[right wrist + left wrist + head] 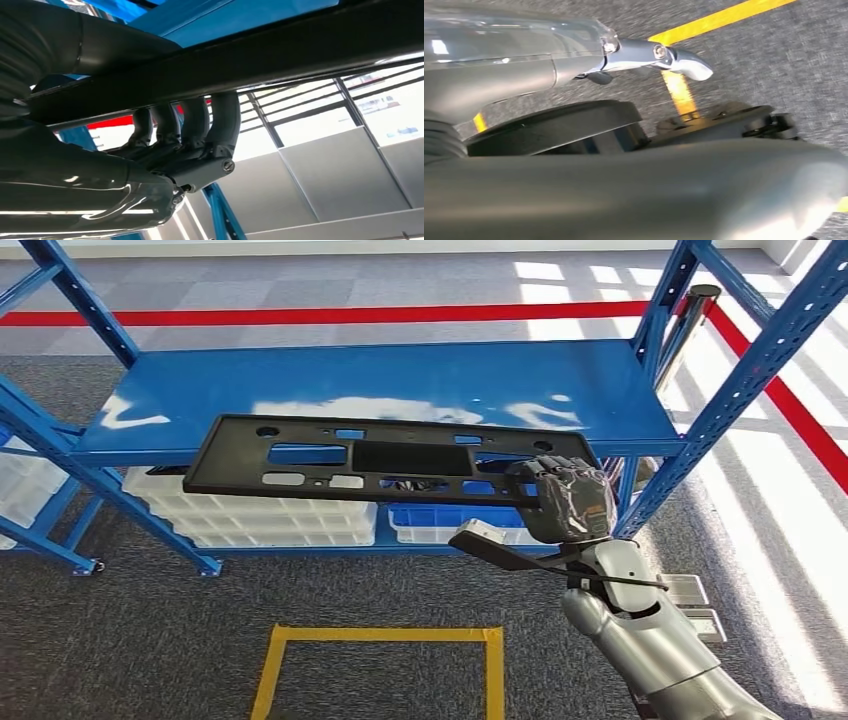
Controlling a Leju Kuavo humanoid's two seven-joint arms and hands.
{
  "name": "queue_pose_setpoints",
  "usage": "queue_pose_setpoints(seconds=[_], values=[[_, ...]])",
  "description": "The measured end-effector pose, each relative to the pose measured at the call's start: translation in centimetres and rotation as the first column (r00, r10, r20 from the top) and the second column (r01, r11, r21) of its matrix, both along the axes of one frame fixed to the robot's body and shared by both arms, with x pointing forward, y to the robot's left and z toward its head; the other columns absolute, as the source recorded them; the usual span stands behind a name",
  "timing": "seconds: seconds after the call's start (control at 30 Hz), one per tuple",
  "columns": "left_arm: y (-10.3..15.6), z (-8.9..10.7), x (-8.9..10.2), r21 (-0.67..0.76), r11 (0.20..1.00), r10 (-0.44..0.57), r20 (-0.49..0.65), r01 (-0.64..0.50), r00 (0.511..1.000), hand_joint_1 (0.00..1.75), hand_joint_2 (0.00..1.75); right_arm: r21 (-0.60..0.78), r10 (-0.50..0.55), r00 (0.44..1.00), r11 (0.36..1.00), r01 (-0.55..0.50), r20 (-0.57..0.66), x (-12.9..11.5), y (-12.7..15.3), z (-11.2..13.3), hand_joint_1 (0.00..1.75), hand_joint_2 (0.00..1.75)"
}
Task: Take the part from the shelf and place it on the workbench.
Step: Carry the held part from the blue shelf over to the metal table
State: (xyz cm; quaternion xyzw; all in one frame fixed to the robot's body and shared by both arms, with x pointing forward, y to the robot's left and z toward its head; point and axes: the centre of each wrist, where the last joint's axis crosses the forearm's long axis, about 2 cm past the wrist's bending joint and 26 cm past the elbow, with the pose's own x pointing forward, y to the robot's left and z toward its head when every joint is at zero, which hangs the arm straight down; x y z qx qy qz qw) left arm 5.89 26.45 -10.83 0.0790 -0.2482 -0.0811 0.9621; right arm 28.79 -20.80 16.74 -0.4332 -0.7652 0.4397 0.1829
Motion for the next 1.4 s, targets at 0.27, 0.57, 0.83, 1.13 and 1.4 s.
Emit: queue_pose_setpoints(seconds=[0.27,0.57,0.83,1.13,1.4], values=[[-0.04,0.0,-0.03,-0.001,1.0,0.002,-0.001,-0.002,1.0,0.0,1.75,-0.002,0.002,1.0,1.0,-0.002,0.0,-0.06,0.06,-0.05,1.75,1.75],[-0.07,-0.01,-0.13,-0.002,1.0,0.003,-0.002,-0.003,1.0,0.0,1.75,-0.003,0.005,1.0,1.0,-0.005,0.002,-0.08,0.11,-0.01,1.75,1.75],[-0.12,-0.03,-0.22,-0.003,1.0,0.005,-0.004,-0.005,1.0,0.0,1.75,-0.003,0.007,1.0,1.0,-0.007,0.004,-0.08,0.15,0.03,1.75,1.75],[-0.16,-0.03,-0.26,-0.004,1.0,0.007,-0.005,-0.007,1.0,0.0,1.75,-0.004,0.01,1.0,1.0,-0.01,0.004,-0.15,0.23,0.0,1.75,1.75],[-0.24,-0.04,-0.36,-0.006,1.0,0.009,-0.008,-0.009,1.0,0.0,1.75,-0.004,0.013,1.0,1.0,-0.013,0.006,-0.2,0.31,0.02,1.75,1.75]])
